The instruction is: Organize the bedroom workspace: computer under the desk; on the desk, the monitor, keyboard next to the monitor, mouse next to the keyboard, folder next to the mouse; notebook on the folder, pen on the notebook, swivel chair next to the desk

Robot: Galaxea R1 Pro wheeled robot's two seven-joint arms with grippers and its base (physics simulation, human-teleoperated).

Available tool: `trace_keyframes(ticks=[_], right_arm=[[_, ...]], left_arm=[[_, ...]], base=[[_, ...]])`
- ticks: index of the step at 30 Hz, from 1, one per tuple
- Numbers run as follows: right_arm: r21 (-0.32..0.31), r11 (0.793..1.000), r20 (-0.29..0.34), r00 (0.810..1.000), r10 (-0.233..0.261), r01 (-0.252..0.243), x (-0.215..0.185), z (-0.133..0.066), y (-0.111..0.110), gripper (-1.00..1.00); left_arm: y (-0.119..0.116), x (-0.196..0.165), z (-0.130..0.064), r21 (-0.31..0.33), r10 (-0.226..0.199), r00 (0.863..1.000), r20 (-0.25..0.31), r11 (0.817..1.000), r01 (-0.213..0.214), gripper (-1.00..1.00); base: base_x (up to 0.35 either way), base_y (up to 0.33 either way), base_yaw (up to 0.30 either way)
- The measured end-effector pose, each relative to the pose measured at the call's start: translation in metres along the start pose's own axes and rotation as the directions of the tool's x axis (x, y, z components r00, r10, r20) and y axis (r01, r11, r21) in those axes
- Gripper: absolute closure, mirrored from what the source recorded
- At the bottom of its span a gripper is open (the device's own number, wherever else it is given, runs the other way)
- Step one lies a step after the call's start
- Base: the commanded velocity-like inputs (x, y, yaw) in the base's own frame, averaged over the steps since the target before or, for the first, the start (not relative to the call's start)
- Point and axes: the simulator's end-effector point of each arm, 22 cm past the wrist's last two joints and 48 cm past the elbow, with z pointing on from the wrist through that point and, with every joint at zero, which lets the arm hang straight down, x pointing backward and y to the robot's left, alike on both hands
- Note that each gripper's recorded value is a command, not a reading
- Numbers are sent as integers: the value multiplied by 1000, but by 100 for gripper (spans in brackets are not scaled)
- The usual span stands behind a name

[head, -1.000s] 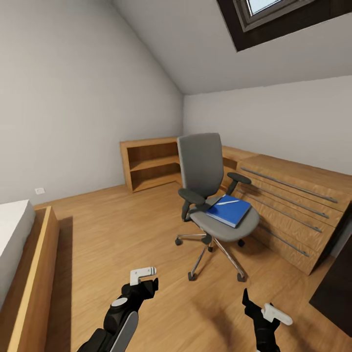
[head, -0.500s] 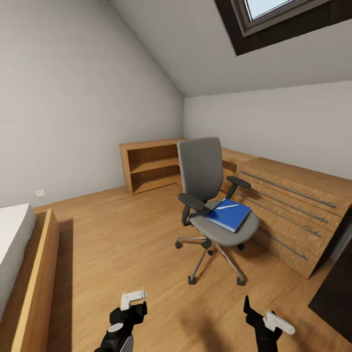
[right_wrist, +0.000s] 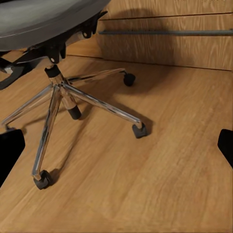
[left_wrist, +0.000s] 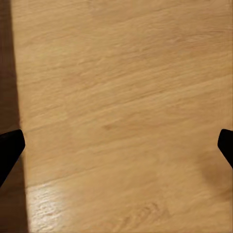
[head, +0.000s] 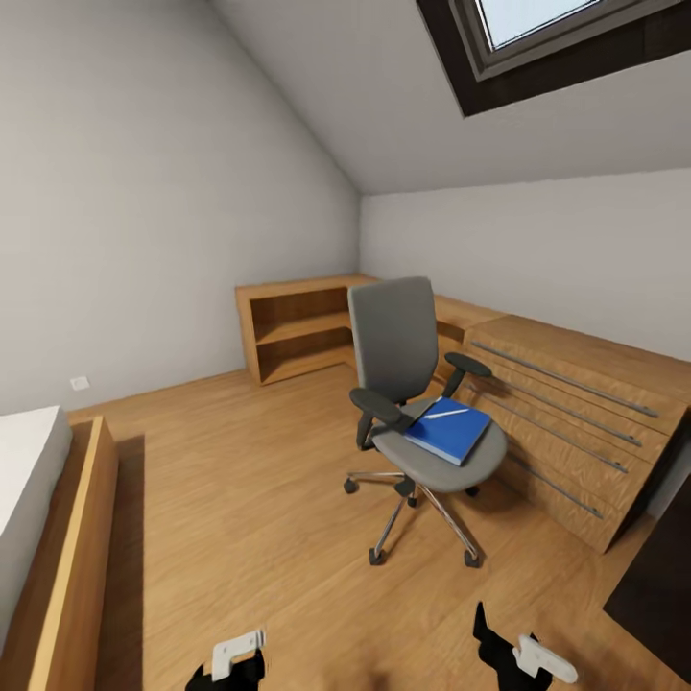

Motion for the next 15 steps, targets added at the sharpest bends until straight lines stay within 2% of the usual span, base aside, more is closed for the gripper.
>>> trace_keyframes(ticks=[9,10,15], right_arm=[[4,1000,-28,1000,7,-7,-10,-5,8,-100],[8,1000,-93,996,15,-15,2,-5,7,-100],[6,1000,-144,989,20,-20,4,-8,11,-100]], left_arm=[[5,-9,-11,-9,6,1000,25,1000,-5,-100],[4,-9,-13,-10,5,1000,21,1000,-5,-100],[5,-13,-19,-12,11,1000,10,1000,-11,-100]], base=[[0,0,0],[0,0,0],[-125,0,0]])
